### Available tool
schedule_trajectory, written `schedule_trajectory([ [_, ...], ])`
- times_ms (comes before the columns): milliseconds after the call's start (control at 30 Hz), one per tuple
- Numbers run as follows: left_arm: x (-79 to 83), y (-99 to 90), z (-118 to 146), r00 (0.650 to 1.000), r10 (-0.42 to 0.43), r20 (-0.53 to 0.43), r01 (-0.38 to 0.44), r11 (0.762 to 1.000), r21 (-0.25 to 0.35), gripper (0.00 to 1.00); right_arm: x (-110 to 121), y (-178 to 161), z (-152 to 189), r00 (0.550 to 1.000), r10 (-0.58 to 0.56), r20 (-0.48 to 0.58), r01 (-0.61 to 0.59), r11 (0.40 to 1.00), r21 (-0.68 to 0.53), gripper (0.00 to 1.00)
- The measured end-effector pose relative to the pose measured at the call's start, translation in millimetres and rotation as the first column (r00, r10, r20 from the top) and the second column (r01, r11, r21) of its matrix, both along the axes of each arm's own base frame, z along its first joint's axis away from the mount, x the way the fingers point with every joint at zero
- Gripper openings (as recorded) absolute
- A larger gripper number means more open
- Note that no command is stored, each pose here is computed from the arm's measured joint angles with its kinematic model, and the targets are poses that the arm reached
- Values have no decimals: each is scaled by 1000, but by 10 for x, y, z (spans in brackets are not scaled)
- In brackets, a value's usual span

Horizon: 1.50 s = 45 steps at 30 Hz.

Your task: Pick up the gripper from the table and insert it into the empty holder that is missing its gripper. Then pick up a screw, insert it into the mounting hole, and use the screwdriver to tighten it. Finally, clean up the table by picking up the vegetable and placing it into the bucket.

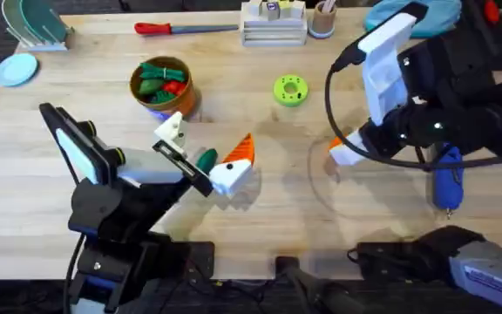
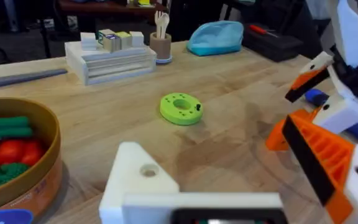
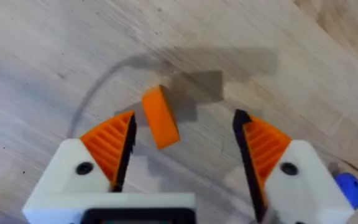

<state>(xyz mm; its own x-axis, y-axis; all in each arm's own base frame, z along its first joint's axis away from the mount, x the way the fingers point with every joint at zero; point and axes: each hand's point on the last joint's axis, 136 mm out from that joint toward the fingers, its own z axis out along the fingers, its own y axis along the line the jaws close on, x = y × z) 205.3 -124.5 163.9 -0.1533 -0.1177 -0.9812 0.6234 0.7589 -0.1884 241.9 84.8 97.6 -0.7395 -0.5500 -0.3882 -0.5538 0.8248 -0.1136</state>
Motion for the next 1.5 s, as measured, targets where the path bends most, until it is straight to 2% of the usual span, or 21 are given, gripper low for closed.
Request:
schedule_trajectory([
  [200,0,0,-1,1000,0,0,0,1000,0,991,-11,20,-1,1000,8,-5,-8,1000,10,705],
  [400,0,0,0,1000,0,0,0,1000,0,991,-121,69,-35,998,28,-55,-26,999,39,666],
  [767,0,0,-1,1000,0,0,0,1000,0,991,-87,102,-67,998,36,-60,-33,998,48,555],
  [867,0,0,0,1000,0,0,0,1000,0,991,-93,110,-72,997,41,-64,-37,998,51,408],
  [1033,0,0,0,1000,0,0,0,1000,0,991,-100,112,-112,996,42,-82,-38,998,48,236],
  [1133,0,0,0,1000,0,0,0,1000,0,991,-96,112,-110,996,41,-80,-37,998,48,33],
  [1367,0,0,0,1000,0,0,0,1000,0,991,-125,108,-61,995,42,-94,-37,998,47,14],
  [1500,0,0,-1,1000,0,0,0,1000,0,991,-70,127,198,999,14,-46,-10,997,74,12],
])
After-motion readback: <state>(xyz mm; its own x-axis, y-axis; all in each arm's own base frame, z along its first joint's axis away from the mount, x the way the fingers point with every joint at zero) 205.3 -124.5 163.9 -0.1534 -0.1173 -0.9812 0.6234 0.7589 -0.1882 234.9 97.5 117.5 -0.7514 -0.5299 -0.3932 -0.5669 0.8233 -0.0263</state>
